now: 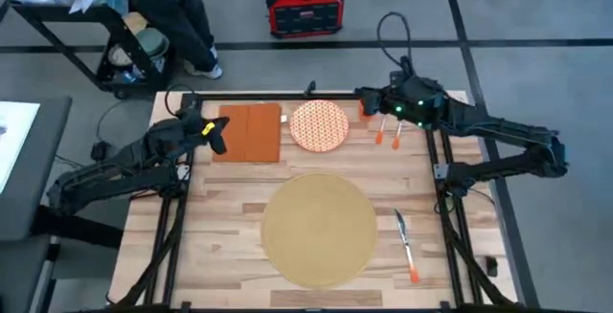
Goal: Set table place
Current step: Put the orange knife on the brown placemat
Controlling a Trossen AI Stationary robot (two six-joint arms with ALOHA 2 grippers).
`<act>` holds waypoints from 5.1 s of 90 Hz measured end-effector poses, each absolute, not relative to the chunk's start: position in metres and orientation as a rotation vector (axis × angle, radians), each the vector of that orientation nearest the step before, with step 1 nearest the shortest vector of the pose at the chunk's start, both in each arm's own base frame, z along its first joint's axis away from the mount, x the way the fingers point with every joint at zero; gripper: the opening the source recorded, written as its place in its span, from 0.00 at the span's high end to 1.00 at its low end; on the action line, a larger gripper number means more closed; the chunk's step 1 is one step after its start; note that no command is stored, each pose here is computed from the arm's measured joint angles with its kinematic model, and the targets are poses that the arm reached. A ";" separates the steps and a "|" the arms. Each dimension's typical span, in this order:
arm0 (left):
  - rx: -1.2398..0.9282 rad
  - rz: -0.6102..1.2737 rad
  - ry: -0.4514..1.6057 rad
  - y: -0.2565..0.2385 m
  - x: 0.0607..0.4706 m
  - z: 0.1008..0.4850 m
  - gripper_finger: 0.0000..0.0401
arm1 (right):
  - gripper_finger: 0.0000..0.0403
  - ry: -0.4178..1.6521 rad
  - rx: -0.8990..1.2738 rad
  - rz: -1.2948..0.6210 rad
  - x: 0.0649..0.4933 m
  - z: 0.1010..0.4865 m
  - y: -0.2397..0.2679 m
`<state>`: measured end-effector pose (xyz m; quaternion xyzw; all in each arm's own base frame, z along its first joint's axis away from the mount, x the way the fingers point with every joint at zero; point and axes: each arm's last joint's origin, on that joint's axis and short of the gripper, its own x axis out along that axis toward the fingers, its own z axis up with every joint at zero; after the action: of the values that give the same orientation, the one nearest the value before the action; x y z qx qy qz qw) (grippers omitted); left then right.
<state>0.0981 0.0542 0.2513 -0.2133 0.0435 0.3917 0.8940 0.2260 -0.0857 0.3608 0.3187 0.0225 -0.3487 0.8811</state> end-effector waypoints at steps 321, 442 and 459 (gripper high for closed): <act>-0.610 1.018 0.720 0.164 0.153 0.192 1.00 | 0.82 1.362 0.378 -0.962 0.212 0.338 -0.179; -0.398 -0.203 0.774 -0.020 0.280 0.164 1.00 | 0.82 1.083 1.127 -0.864 0.141 0.187 0.191; -0.390 -0.052 0.745 -0.025 0.281 0.165 1.00 | 0.82 1.202 1.062 -0.938 0.155 0.180 0.215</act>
<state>0.2811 -0.0245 0.1645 -0.1892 0.3615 -0.0253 0.9126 0.1549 0.2154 0.1797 0.4577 0.5182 -0.4042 0.5988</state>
